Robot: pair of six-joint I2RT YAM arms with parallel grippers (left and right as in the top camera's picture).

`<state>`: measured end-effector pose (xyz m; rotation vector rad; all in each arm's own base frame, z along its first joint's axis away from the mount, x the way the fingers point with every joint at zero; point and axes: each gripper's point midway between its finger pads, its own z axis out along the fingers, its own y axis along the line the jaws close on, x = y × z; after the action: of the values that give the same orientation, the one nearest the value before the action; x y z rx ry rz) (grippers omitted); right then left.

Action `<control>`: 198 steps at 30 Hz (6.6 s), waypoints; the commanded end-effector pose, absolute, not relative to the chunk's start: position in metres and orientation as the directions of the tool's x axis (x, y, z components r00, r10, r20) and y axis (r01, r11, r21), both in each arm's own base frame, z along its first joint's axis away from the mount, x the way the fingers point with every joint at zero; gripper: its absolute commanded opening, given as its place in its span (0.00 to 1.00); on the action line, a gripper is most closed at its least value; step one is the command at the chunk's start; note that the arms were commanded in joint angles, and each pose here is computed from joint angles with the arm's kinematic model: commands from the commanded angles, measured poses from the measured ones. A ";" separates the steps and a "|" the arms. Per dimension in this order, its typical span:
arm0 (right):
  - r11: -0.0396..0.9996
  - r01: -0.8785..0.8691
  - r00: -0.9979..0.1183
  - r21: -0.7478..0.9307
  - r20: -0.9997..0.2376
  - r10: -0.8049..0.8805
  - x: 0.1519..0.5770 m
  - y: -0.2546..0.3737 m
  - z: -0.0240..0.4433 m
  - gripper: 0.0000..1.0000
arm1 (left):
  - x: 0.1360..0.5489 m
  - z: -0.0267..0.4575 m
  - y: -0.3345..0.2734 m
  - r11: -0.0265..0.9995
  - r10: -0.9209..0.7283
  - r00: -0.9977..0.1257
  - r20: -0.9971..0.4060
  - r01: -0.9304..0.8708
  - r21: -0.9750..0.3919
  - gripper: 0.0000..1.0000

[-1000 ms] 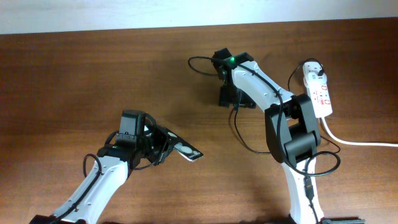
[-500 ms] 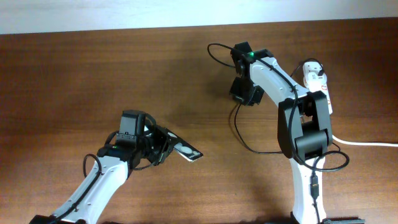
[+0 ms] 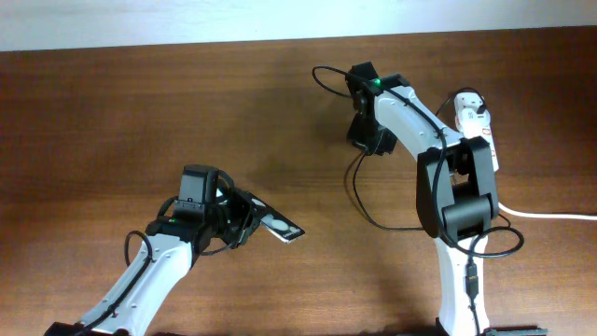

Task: Plug charger to phone and switch on socket
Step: 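Grasp the black USB-C cable end with the right gripper, then bring the cable plug up to the phone's bottom port, then push the USB-C plug into the phone port with the right gripper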

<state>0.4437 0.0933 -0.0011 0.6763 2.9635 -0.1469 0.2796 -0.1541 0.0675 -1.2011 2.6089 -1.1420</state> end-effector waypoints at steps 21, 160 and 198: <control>0.816 -0.161 -0.982 0.555 -0.169 -0.079 0.349 0.167 0.216 0.04 | 0.302 0.124 -0.188 0.344 -0.516 -0.836 0.188 -0.403 -0.848 0.00; 0.779 -0.361 -0.928 0.513 -0.281 -0.245 0.173 0.222 0.222 0.04 | 0.302 0.233 -0.223 0.118 -0.249 -0.956 -0.156 0.130 -0.984 0.01; 0.763 -0.366 -0.927 0.533 -0.280 -0.250 0.171 0.226 0.224 0.04 | 0.301 0.232 -0.223 0.080 -0.262 -0.965 0.012 -0.034 -0.996 0.00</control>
<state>0.1722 0.2275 0.2220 -0.4909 2.7787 0.9005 0.3035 -0.2206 0.2194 -0.3564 2.1946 -1.9806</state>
